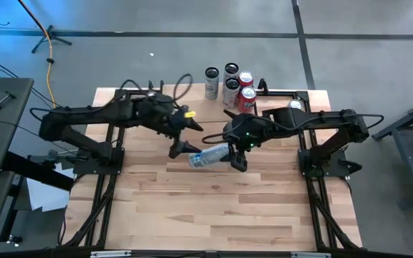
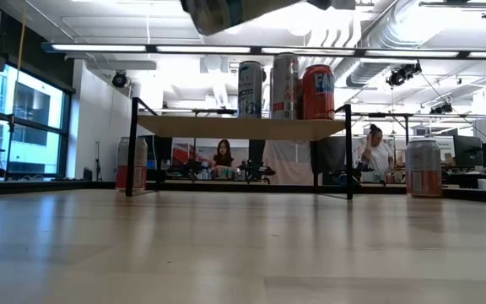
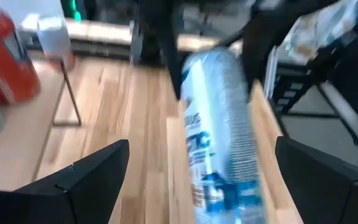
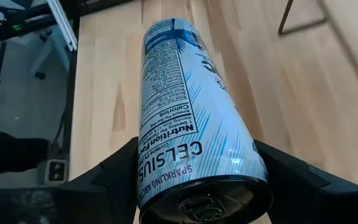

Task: Place canned beverage on shelf
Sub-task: Put the black blue soda can on the shelf

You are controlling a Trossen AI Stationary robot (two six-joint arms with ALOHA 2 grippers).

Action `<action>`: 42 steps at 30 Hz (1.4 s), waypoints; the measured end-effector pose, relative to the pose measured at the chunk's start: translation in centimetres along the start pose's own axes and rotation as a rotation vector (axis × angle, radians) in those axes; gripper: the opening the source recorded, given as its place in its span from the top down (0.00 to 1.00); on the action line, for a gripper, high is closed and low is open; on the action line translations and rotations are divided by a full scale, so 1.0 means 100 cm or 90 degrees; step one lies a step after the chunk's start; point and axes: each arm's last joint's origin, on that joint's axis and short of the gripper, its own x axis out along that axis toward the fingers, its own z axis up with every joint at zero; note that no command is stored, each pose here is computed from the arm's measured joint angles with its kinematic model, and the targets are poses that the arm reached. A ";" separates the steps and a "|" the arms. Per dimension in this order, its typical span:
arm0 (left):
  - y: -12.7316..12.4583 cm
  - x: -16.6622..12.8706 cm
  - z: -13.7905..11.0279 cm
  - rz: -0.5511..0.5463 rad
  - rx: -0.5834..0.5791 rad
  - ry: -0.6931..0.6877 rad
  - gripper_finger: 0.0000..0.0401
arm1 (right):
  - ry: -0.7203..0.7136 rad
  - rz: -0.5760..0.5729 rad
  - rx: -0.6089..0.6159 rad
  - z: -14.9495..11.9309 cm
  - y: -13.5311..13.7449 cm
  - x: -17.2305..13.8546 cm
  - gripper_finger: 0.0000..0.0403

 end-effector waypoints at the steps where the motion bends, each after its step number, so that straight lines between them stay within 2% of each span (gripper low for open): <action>1: 0.001 0.005 -0.001 -0.002 -0.003 0.014 0.08 | -0.009 -0.004 -0.011 0.001 0.000 0.000 0.39; 10: 0.005 0.035 -0.011 -0.103 -0.021 0.075 0.08 | -0.026 -0.048 -0.057 0.003 -0.002 0.002 0.39; 18: 0.013 0.059 -0.020 -0.101 -0.035 0.115 0.08 | -0.033 -0.044 -0.072 0.007 -0.001 0.015 0.39; 25: 0.014 0.058 -0.027 -0.104 0.000 0.153 0.10 | -0.028 -0.047 -0.088 0.007 -0.002 0.015 0.39; 29: 0.014 0.058 -0.027 -0.103 0.005 0.155 0.21 | -0.029 -0.048 -0.099 0.007 -0.002 0.015 0.39; 35: 0.016 0.057 -0.027 -0.092 -0.006 0.156 0.53 | -0.028 -0.053 -0.104 0.007 -0.002 0.015 0.39; 40: 0.021 0.056 -0.027 -0.084 -0.006 0.157 0.54 | -0.033 -0.061 -0.113 0.007 -0.003 0.015 0.38; 42: 0.022 0.055 -0.027 -0.082 -0.006 0.156 0.54 | -0.035 -0.066 -0.115 0.008 -0.003 0.015 0.33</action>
